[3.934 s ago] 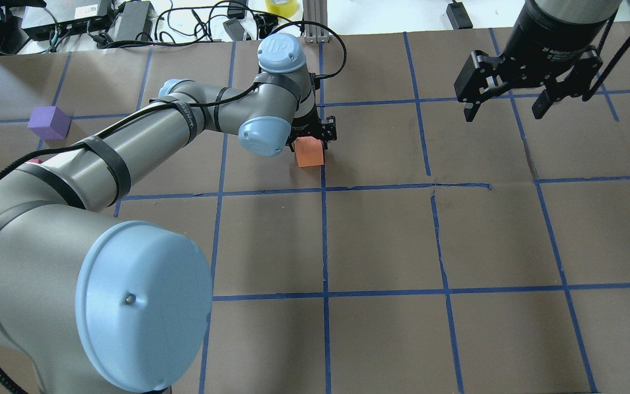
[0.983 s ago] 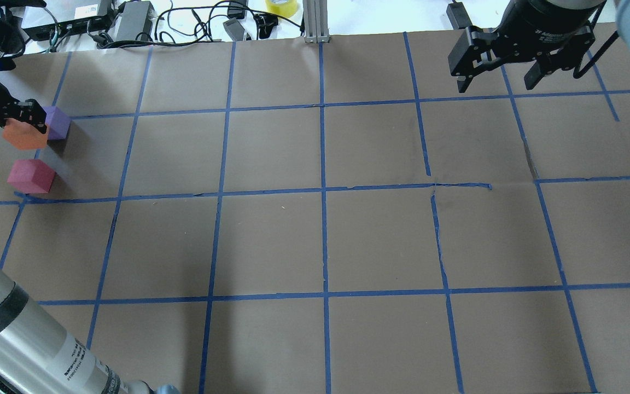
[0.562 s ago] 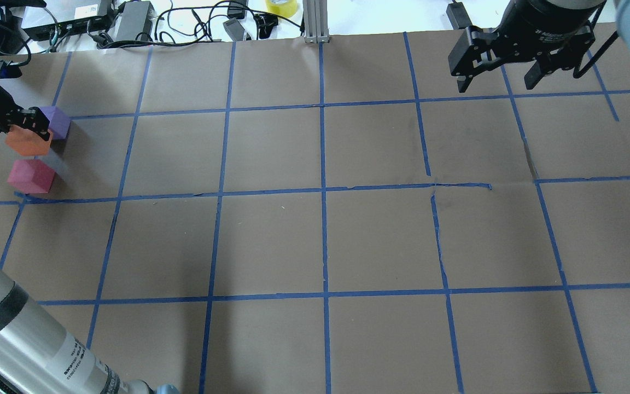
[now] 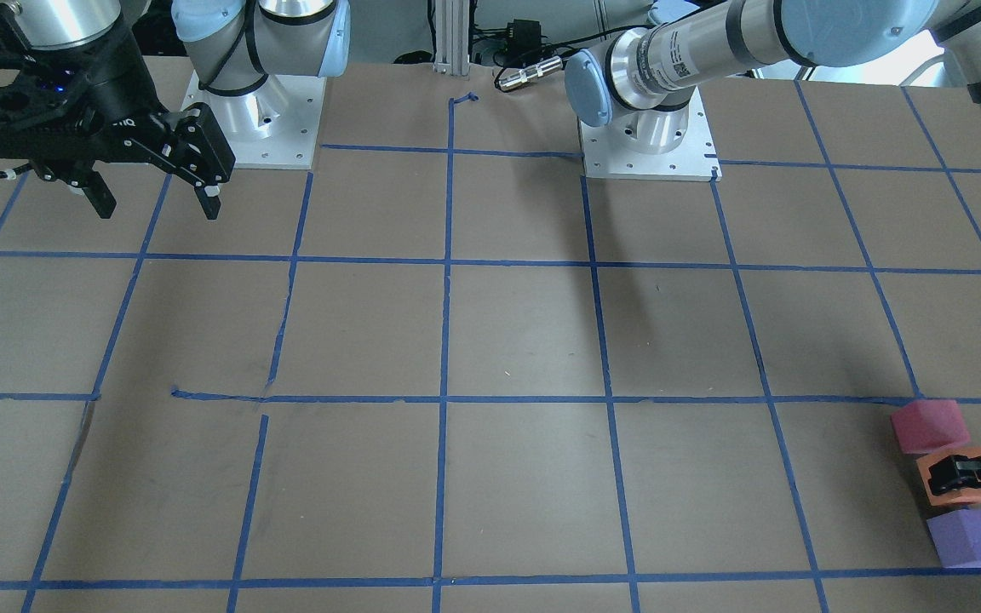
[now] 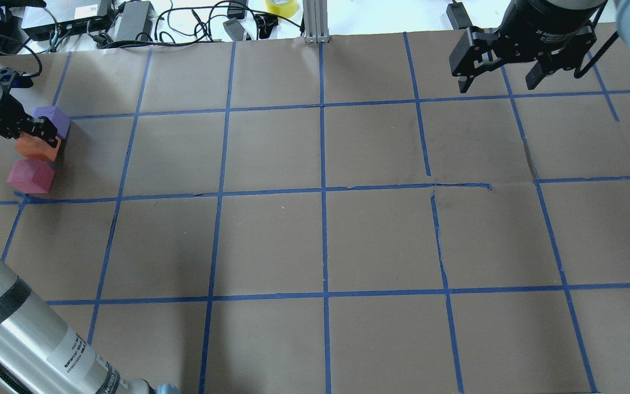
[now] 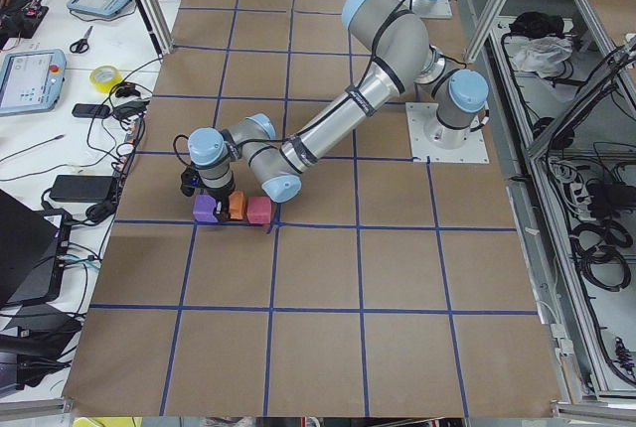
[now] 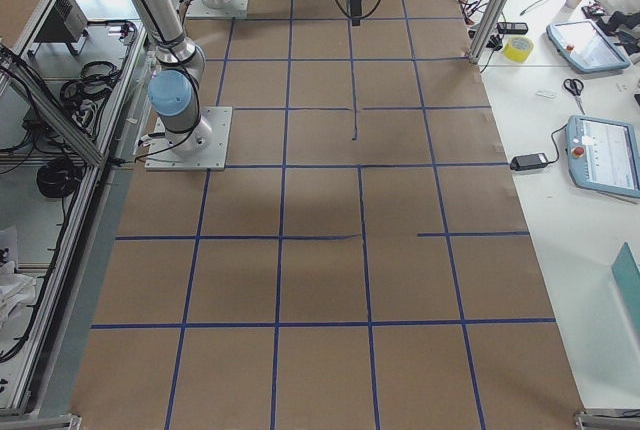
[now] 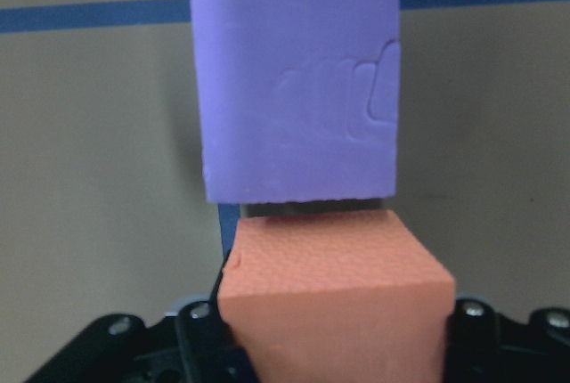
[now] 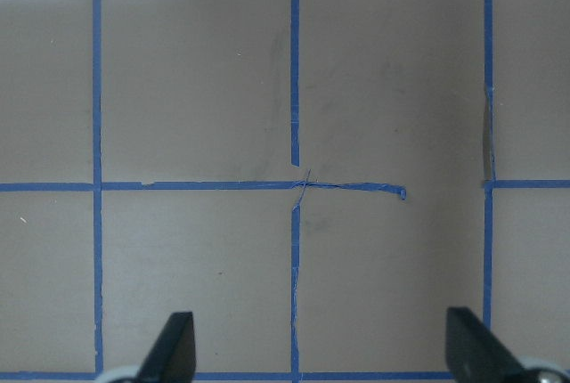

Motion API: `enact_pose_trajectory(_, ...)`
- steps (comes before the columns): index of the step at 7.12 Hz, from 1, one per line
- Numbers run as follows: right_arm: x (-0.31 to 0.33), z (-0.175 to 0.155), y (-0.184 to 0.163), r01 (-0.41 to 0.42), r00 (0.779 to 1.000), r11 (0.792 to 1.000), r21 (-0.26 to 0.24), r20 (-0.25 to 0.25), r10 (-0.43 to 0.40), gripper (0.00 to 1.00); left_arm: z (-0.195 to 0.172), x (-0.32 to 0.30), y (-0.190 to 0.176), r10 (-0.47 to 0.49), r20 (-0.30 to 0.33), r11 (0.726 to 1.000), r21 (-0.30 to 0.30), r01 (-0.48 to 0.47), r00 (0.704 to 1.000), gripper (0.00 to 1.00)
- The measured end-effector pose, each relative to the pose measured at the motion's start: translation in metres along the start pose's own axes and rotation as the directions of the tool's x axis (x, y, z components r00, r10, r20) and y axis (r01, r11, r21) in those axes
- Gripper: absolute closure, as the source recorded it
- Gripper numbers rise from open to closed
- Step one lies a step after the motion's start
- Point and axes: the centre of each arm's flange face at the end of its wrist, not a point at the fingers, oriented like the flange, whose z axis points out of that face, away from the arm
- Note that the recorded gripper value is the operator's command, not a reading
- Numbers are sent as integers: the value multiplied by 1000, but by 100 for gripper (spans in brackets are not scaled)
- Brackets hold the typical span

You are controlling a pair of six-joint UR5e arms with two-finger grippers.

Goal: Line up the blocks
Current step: 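Lower the orange cube between the purple and pink cubes with the left gripper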

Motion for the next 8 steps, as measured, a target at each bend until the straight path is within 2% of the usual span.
enact_pose_trajectory(2, 0, 0, 0, 0, 1000, 1000, 0, 0, 0, 0, 6, -1, -1, 0, -2, 1000, -3, -1, 1000, 100)
enact_pose_trajectory(4, 0, 0, 0, 0, 1000, 1000, 0, -1, 0, 0, 4, -3, -3, -1, 17, 1000, 19, 0, 1000, 98)
enact_pose_trajectory(5, 0, 0, 0, 0, 1000, 1000, -1, -1, 0, 0, 3, -4, -4, -1, 22, 1000, 27, 1, 1000, 93)
enact_pose_trajectory(6, 0, 1, 0, 0, 1000, 1000, -1, -1, 0, 0, 4, -3, -4, -2, 23, 1000, 31, 2, 1000, 83)
enact_pose_trajectory(7, 0, 1, 0, 0, 1000, 1000, -2, -1, 0, 0, 4, -3, -4, -4, 22, 999, 34, 3, 1000, 6)
enact_pose_trajectory(8, 0, 1, 0, 0, 1000, 1000, -3, -1, 0, 0, 6, -3, -4, -5, 21, 999, 35, 4, 1000, 0)
